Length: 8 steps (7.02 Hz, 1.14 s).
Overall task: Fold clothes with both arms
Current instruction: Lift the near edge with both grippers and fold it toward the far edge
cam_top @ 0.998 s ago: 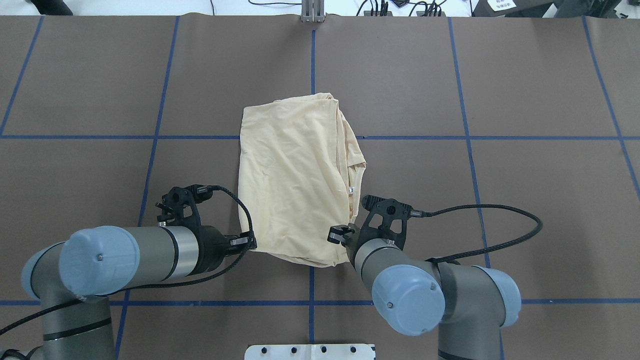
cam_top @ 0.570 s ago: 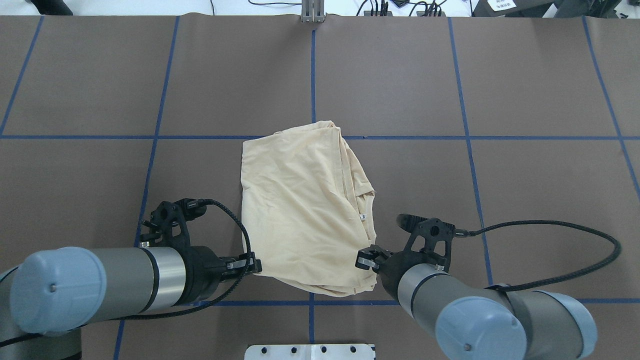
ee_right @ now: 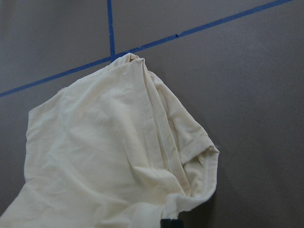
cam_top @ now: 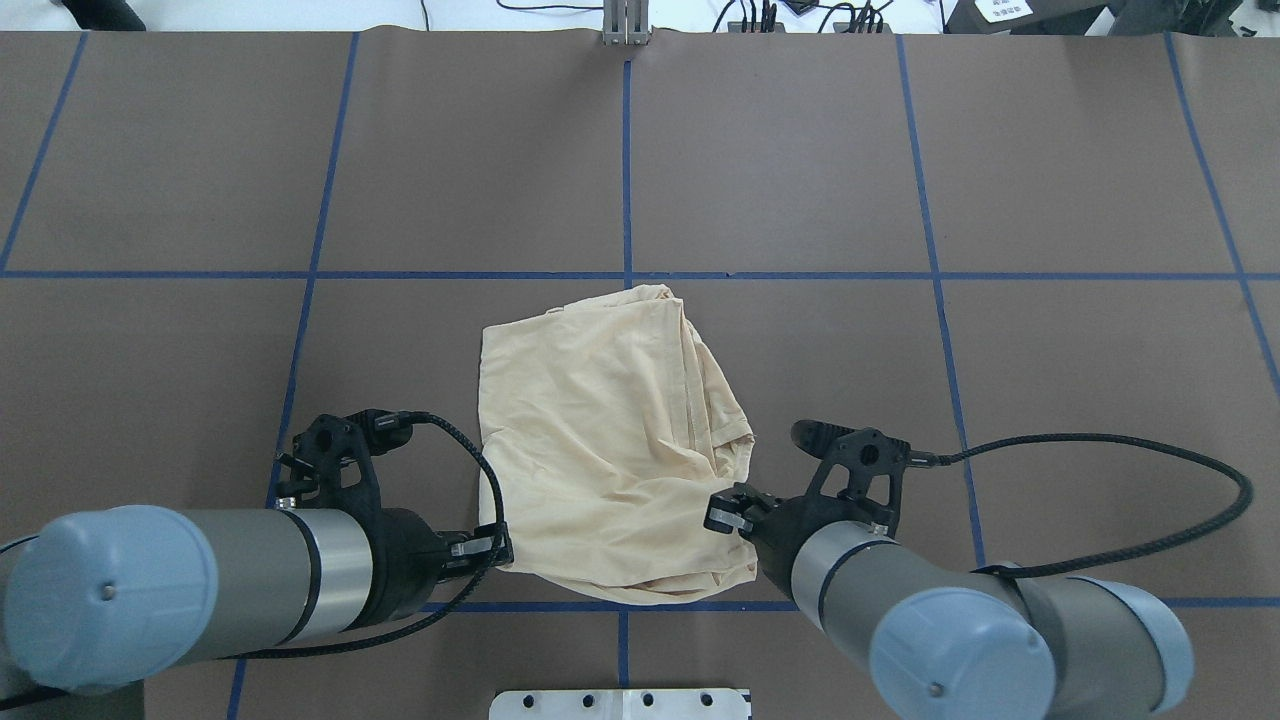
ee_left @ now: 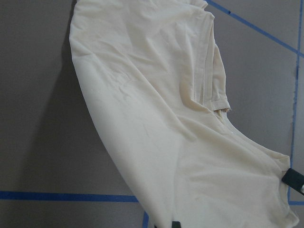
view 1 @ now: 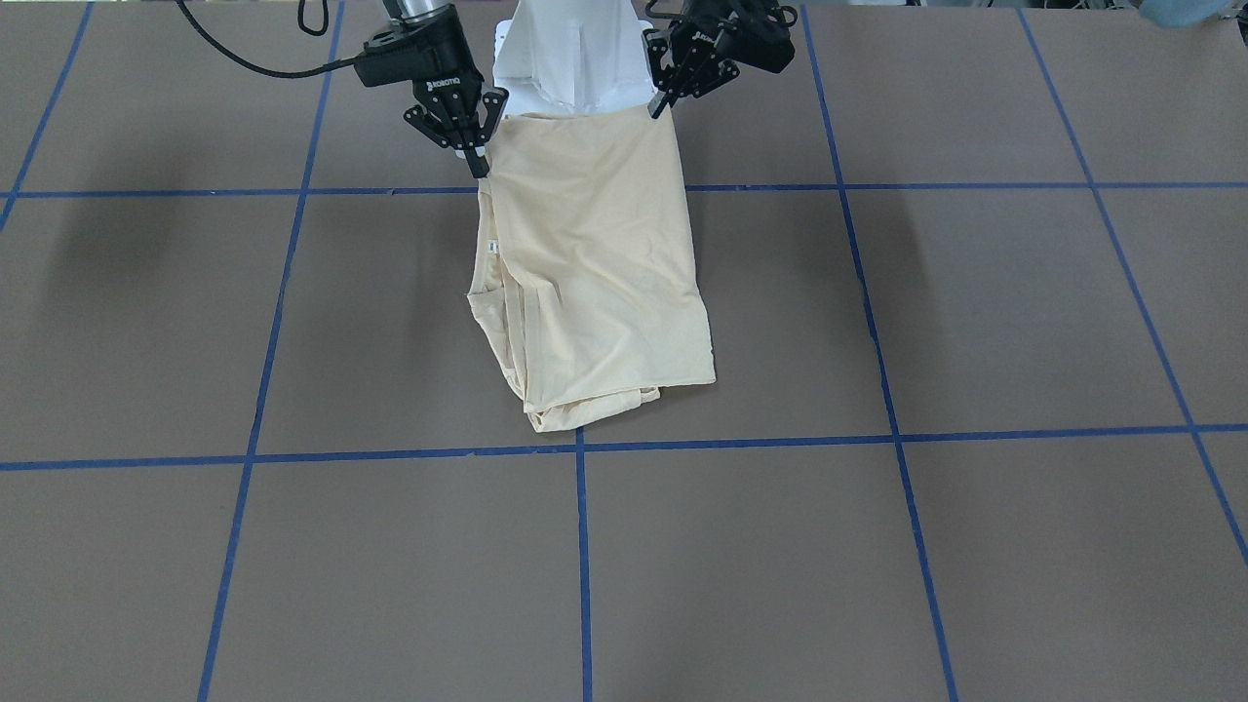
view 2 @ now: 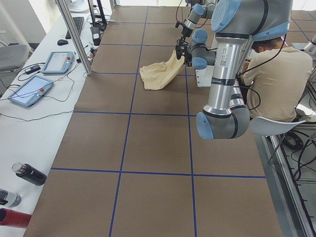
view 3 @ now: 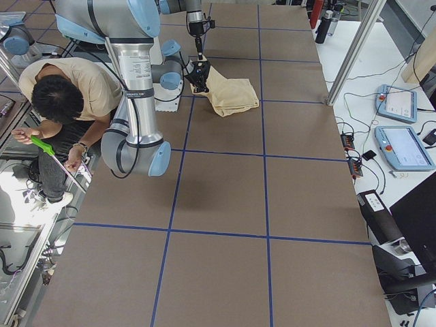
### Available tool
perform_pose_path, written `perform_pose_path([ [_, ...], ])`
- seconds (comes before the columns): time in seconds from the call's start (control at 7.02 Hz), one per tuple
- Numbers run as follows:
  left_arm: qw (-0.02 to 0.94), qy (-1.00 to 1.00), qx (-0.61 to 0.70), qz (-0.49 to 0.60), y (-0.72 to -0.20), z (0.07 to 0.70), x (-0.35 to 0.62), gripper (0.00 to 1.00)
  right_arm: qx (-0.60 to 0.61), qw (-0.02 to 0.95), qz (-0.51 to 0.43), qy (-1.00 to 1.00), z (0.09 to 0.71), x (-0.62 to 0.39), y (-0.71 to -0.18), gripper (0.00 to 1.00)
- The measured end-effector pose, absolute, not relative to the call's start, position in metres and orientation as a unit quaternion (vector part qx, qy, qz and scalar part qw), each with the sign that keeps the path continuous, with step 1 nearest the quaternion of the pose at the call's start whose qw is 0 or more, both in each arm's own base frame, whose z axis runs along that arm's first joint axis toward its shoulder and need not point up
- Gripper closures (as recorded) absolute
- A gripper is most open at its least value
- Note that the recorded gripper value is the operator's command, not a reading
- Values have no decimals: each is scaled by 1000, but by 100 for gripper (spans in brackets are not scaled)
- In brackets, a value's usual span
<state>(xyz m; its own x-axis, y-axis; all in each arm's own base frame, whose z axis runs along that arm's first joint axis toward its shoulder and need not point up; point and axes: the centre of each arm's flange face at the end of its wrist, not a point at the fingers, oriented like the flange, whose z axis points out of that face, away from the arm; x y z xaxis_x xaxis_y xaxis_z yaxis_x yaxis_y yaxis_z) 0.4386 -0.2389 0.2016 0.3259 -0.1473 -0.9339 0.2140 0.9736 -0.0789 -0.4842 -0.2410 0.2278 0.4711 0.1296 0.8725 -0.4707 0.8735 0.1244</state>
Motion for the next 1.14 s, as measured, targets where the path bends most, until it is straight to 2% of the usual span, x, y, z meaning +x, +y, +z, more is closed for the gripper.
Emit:
perform_pose_path([
  [0.57,835,528,91,-126,-312,227,445,100,226,847,198,-439,220,-516,-335,100],
  [1.14,862,466,144,-136,-414,256,476,100,248,863,201,-392,224,-555,-398,100],
])
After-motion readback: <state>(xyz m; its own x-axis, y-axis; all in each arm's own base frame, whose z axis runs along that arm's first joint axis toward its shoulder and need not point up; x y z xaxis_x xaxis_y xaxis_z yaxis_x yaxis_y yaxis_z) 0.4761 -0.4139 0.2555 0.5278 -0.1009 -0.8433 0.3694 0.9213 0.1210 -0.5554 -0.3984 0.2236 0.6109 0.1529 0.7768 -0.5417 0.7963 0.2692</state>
